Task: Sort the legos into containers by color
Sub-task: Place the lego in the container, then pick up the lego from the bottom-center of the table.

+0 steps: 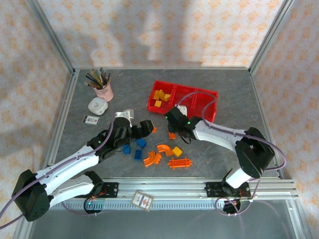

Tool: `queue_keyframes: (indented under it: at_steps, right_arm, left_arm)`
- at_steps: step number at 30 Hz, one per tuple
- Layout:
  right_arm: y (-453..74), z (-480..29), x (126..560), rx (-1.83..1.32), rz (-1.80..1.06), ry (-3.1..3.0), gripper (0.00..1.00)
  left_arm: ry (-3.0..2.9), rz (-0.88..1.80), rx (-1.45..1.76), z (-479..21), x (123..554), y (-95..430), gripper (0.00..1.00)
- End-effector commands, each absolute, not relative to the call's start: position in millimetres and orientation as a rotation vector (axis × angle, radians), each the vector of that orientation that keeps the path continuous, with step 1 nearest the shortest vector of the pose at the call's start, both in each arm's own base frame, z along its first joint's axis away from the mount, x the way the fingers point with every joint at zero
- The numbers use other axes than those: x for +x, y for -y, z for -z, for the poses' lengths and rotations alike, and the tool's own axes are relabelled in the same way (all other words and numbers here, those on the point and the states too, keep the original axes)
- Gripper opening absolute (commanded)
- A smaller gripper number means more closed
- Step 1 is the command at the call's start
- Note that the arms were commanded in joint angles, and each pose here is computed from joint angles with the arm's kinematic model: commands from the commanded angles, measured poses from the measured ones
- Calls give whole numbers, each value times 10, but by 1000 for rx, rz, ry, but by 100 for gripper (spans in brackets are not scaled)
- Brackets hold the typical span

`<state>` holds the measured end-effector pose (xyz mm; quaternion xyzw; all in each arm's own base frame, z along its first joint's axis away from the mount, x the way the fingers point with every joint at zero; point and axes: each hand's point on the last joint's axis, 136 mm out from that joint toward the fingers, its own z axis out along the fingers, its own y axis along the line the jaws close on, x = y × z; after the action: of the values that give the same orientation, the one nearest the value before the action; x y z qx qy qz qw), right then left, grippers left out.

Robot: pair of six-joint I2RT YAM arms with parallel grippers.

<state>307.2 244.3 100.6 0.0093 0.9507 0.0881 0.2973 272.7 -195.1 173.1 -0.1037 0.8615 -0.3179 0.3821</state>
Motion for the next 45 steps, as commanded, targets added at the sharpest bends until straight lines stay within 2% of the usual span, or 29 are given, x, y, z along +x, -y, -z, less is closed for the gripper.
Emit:
queue_keyframes:
  at_steps: [1, 11, 17, 23, 27, 33, 45]
  right_arm:
    - [-2568, -1170, 3345, -20, -204, -2468, 32]
    - [-2804, -1310, 4275, -6, -173, -2406, 32]
    - [-2756, -1207, 4608, 8, -93, -2408, 35]
    - [-2775, -1331, 4707, 2, -102, -2390, 48]
    - [-2748, -1493, 4659, 2, -116, -2376, 51]
    - [-2677, -1665, 4272, -12, -173, -2357, 55]
    - [-2265, -1316, 3307, 15, -241, -2465, 63]
  left_arm:
    - [-2149, 760, -295, -1891, 2820, 1799, 99]
    - [-2117, 749, -372, -1939, 2989, 1574, 99]
    - [-2112, 753, -379, -1943, 3019, 1548, 99]
    - [-2116, 759, -370, -1955, 3031, 1568, 99]
    - [-2119, 762, -367, -1971, 3037, 1578, 99]
    - [-2135, 806, -337, -1973, 2994, 1659, 99]
    - [-2203, 842, -266, -1840, 2775, 1923, 99]
